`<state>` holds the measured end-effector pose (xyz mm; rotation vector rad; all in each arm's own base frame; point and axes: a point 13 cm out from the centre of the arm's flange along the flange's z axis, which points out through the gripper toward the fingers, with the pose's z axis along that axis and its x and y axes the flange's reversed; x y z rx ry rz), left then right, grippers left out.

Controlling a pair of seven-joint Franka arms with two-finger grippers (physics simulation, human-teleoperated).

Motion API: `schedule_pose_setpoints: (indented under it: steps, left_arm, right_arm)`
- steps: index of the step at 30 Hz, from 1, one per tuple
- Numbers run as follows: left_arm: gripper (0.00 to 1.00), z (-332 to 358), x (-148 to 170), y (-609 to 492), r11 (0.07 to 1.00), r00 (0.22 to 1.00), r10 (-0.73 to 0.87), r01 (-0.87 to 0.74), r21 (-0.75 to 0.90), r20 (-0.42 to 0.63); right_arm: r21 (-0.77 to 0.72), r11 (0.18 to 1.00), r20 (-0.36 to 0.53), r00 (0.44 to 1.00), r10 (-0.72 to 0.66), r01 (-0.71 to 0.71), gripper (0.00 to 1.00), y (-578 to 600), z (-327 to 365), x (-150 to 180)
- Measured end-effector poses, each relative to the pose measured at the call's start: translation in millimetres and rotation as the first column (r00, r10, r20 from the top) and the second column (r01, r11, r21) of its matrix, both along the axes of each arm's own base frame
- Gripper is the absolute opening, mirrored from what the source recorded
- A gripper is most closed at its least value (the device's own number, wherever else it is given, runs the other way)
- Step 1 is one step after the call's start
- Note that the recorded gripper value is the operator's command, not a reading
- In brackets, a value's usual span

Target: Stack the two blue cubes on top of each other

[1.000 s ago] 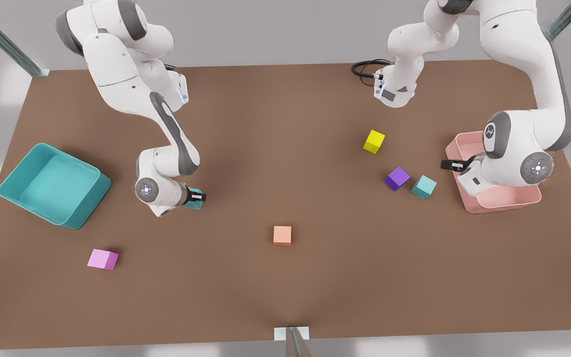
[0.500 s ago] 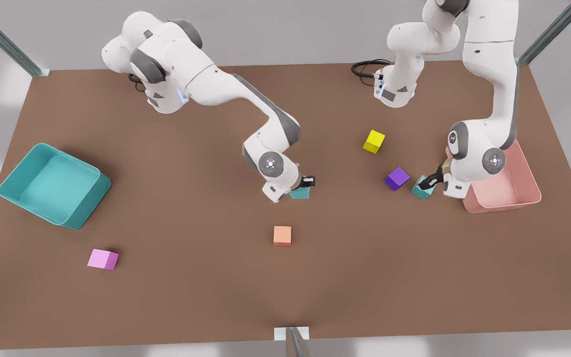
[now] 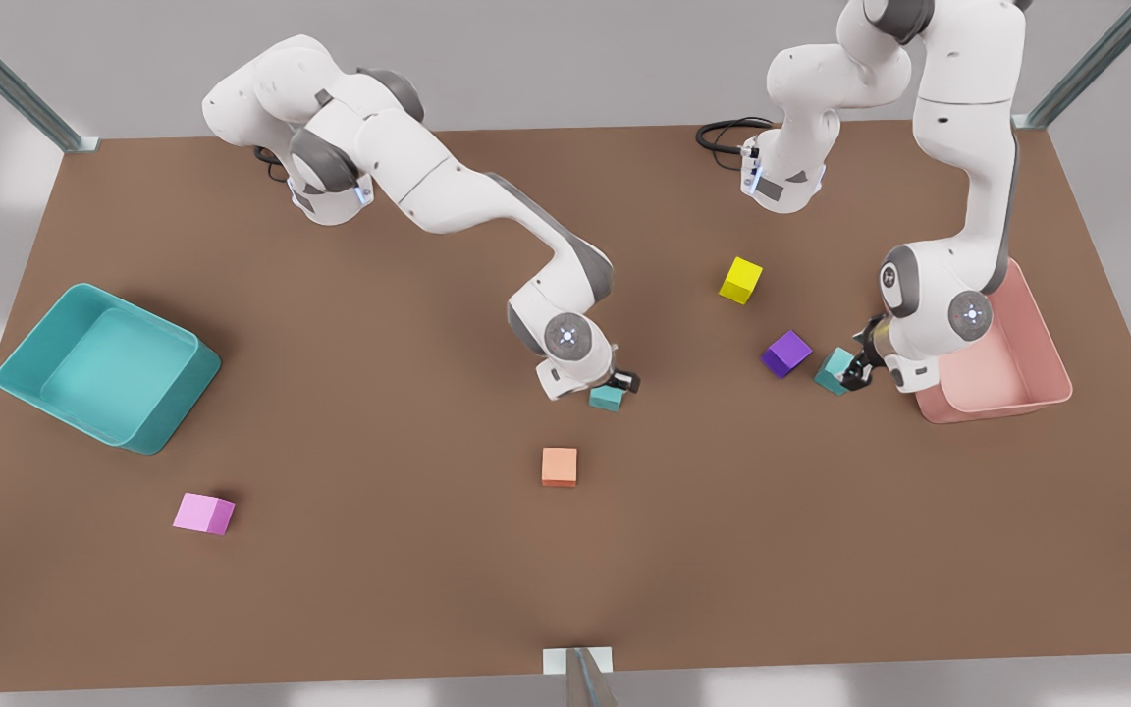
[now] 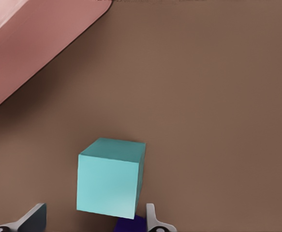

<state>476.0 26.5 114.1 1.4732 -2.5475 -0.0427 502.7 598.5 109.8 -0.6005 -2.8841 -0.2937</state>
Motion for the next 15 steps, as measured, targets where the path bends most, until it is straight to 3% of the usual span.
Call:
schedule_pose_setpoints:
  steps: [3,7,10,15]
  left_arm:
    - [1.00,-7.3,-1.7,0.8,0.999,0.999,0.033,-0.033,0.007,-0.007]
    - [1.00,-18.5,-11.7,0.4,1.000,0.999,0.027,-0.027,0.006,-0.028]
    - [1.00,-21.8,-12.1,-0.5,1.000,0.999,0.021,-0.021,0.000,-0.029]
    - [1.00,-28.7,-9.3,-2.6,0.999,0.999,0.028,-0.028,-0.015,-0.018]
  right_arm:
    - [0.023,0.996,0.007,0.997,-0.081,0.081,1.00,-15.1,37.5,27.3]
    - [0.007,0.969,-0.036,0.968,-0.247,0.247,1.00,-131.0,99.2,111.5]
    - [-0.054,0.936,-0.105,0.931,-0.351,0.347,1.00,-259.8,117.6,157.0]
    - [-0.179,0.936,-0.103,0.941,-0.324,0.302,1.00,-411.6,186.5,162.1]
